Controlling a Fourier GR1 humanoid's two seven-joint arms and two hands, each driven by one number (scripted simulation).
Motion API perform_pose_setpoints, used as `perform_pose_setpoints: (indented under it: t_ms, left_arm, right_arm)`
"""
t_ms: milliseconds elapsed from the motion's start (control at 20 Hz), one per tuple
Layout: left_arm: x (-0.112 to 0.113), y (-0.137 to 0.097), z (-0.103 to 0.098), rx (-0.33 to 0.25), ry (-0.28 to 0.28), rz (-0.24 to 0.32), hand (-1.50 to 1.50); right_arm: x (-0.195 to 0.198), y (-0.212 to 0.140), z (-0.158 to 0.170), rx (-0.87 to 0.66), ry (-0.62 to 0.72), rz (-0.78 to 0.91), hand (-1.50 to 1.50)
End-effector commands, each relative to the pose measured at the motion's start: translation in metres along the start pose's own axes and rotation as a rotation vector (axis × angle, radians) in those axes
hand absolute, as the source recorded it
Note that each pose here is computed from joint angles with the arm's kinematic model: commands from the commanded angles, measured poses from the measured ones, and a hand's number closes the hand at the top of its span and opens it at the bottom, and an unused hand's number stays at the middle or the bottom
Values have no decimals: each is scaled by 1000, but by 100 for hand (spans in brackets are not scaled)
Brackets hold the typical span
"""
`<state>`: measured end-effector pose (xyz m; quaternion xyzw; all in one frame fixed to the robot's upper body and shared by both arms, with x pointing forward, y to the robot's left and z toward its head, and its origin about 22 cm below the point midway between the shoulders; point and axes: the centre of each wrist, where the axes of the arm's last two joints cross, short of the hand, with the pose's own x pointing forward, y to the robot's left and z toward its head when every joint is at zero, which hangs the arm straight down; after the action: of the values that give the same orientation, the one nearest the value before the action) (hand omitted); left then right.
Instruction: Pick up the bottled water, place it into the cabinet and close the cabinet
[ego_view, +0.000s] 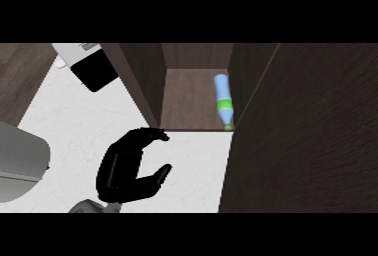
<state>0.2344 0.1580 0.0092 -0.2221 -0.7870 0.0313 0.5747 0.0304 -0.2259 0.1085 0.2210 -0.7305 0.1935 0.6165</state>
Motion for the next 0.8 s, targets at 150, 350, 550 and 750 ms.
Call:
perform_pose_setpoints:
  t_ms: [150, 350, 550, 750]
  left_arm:
    - [40, 44, 25, 87, -29, -40, -150]
    - [48, 53, 48, 109, -17, 13, -150]
    - [60, 60, 55, 120, -13, 53, -150]
    - [74, 77, 60, 138, -41, 33, -150]
  right_arm:
    - [49, 10, -8, 146, -61, 156, 150]
    - [42, 20, -14, 254, -21, 91, 150]
    - [52, 24, -21, 348, -63, 86, 150]
    - [45, 25, -27, 416, -43, 145, 150]
